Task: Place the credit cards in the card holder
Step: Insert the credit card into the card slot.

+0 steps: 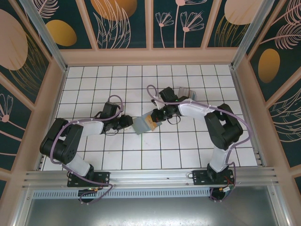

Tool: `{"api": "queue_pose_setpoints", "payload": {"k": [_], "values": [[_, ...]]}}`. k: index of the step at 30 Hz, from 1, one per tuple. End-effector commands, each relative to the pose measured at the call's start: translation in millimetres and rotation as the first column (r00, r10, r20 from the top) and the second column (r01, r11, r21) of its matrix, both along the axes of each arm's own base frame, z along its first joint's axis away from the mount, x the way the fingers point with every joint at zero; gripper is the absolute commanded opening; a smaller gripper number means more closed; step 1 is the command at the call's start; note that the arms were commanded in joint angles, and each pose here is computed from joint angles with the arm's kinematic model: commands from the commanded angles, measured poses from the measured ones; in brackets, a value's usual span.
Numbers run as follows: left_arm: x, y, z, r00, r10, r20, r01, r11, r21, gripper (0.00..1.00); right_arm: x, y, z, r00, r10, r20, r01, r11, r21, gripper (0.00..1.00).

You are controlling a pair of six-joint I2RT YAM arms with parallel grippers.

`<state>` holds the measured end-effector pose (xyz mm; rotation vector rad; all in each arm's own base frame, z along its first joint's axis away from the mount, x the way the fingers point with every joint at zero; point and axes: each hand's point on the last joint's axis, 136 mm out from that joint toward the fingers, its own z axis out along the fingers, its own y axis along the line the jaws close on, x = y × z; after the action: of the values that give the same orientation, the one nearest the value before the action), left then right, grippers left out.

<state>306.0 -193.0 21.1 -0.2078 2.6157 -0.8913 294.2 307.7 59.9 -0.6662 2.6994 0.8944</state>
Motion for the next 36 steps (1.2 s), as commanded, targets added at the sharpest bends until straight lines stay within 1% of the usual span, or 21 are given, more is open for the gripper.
{"api": "queue_pose_setpoints", "payload": {"k": [1, 3, 6, 9, 13, 15, 21, 25, 31, 36], "values": [[-25, 5, -23, 0.995, -0.021, -0.103, 0.024, 0.999, 0.030, 0.34, 7, 10, 6, 0.999, 0.049, 0.011, -0.049, 0.998, 0.041, 0.00], [-25, 4, -22, 0.995, -0.022, -0.100, 0.025, 0.999, 0.026, 0.32, 2, 13, 0, 0.997, 0.067, -0.032, -0.065, 0.996, 0.062, 0.00], [-25, -2, -19, 0.995, -0.042, -0.087, 0.041, 0.999, -0.013, 0.24, -5, 20, -5, 0.992, 0.100, -0.077, -0.092, 0.991, 0.100, 0.00], [-21, -4, -18, 0.995, -0.051, -0.084, 0.050, 0.999, -0.019, 0.18, -2, 19, -8, 0.992, 0.089, -0.091, -0.079, 0.991, 0.111, 0.00], [-16, -5, -13, 0.997, -0.044, -0.061, 0.043, 0.999, -0.016, 0.11, 3, 18, -1, 0.988, 0.074, -0.139, -0.048, 0.982, 0.184, 0.00], [-13, -4, -13, 0.997, -0.042, -0.057, 0.042, 0.999, 0.000, 0.09, 3, 19, 2, 0.986, 0.070, -0.151, -0.038, 0.978, 0.207, 0.00], [-8, -5, -17, 0.997, -0.047, -0.068, 0.048, 0.999, 0.009, 0.08, 5, 22, 7, 0.982, 0.020, -0.188, 0.031, 0.964, 0.264, 0.00], [-7, -6, -17, 0.997, -0.044, -0.070, 0.045, 0.999, 0.009, 0.08, 5, 20, -1, 0.975, -0.028, -0.220, 0.087, 0.961, 0.262, 0.00], [-6, -5, -19, 0.996, -0.043, -0.078, 0.044, 0.999, 0.018, 0.08, 1, 13, -12, 0.972, -0.051, -0.230, 0.105, 0.968, 0.227, 0.00], [-7, -5, -20, 0.996, -0.041, -0.082, 0.042, 0.999, 0.014, 0.08, -1, 14, -12, 0.963, -0.077, -0.258, 0.144, 0.956, 0.254, 0.00]]}}
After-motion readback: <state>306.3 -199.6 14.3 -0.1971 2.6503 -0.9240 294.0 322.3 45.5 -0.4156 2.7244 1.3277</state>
